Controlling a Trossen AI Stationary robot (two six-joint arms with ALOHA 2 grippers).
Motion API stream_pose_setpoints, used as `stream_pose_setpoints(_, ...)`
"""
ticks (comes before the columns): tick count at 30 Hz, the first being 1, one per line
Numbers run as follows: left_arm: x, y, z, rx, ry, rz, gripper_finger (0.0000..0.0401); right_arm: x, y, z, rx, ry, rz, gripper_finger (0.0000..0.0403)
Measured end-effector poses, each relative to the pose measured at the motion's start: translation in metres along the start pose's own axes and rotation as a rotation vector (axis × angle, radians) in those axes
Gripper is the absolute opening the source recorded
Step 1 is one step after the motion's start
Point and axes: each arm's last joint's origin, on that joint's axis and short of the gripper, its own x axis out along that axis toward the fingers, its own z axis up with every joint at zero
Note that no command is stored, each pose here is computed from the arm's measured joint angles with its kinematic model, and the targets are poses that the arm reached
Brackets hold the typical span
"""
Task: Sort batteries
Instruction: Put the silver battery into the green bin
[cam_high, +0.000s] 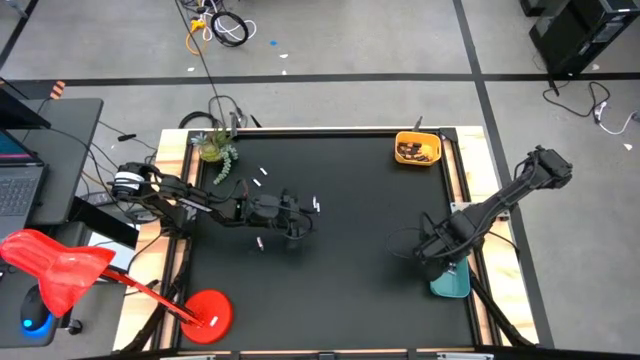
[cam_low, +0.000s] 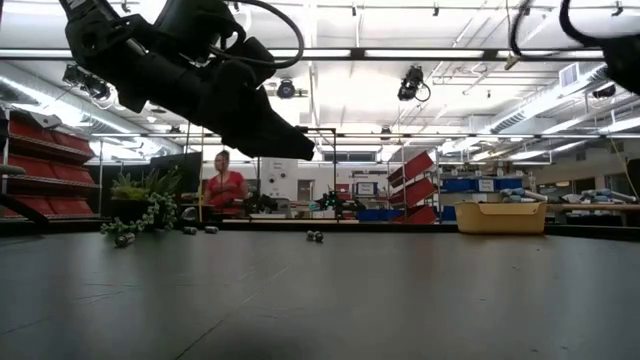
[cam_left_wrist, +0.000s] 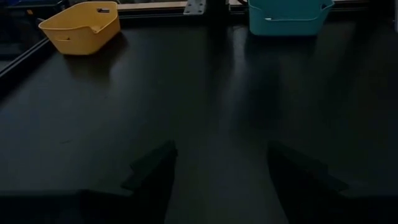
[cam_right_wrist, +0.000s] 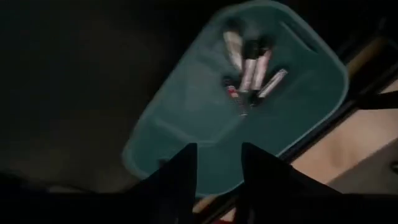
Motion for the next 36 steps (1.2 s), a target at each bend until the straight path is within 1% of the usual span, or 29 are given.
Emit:
stream_pose_setpoints(2, 0.0, 0.0, 0.0, -0.012, 0.0, 0.0, 0.0252, -0.012, 0.005, -0.003, -0.01, -0.055, 0.04, 0.0132)
stream_pose_setpoints(5, 0.0, 0.0, 0.0, -0.029, 0.0, 0.0, 0.0252, -0.034, 0.014, -0.004, -0.077, -0.232, 0.119, 0.0127)
stream_pose_setpoints(8, 0.0, 0.0, 0.0, -0.048, 0.0, 0.0, 0.0252, -0.057, 0.025, -0.002, -0.187, -0.471, 0.227, 0.0123)
stream_pose_setpoints(11, 0.0, 0.0, 0.0, -0.049, -0.004, 0.005, 0.0252, -0.075, 0.04, 0.003, -0.322, -0.76, 0.331, 0.0122)
stream_pose_setpoints(13, 0.0, 0.0, 0.001, -0.052, -0.009, 0.013, 0.0252, -0.084, 0.051, 0.008, -0.404, -0.972, 0.369, 0.0123)
stream_pose_setpoints(15, 0.0, 0.0, 0.001, -0.07, -0.008, 0.016, 0.0252, -0.09, 0.061, 0.015, -0.466, -1.179, 0.379, 0.0123)
stream_pose_setpoints(16, 0.0, 0.0, 0.001, -0.077, -0.008, 0.015, 0.0252, -0.092, 0.065, 0.019, -0.495, -1.272, 0.361, 0.0122)
stream_pose_setpoints(18, 0.0, 0.0, 0.001, -0.086, -0.008, 0.012, 0.0252, -0.094, 0.072, 0.027, -0.525, -1.424, 0.34, 0.0121)
stream_pose_setpoints(20, 0.0, -0.002, 0.001, -0.08, -0.008, 0.006, 0.0252, -0.092, 0.075, 0.037, -0.543, -1.523, 0.325, 0.0121)
stream_pose_setpoints(22, -0.001, -0.006, 0.001, -0.058, -0.01, -0.008, 0.0252, -0.087, 0.076, 0.05, -0.536, -1.582, 0.324, 0.0121)
stream_pose_setpoints(25, -0.001, -0.012, 0.001, -0.017, -0.017, -0.016, 0.0252, -0.074, 0.071, 0.07, -0.448, -1.609, 0.358, 0.0121)
stream_pose_setpoints(28, -0.002, -0.013, 0.001, 0.021, -0.016, -0.003, 0.0252, -0.062, 0.063, 0.09, -0.394, -1.532, 0.43, 0.0121)
stream_pose_setpoints(31, -0.002, -0.013, 0.001, 0.051, -0.014, -0.001, 0.0247, -0.06, 0.06, 0.107, -0.354, -1.44, 0.504, 0.0121)
stream_pose_setpoints(36, -0.002, -0.011, -0.001, 0.082, 0.004, 0.003, 0.0233, -0.057, 0.068, 0.13, -0.367, -1.364, 0.479, 0.0121)
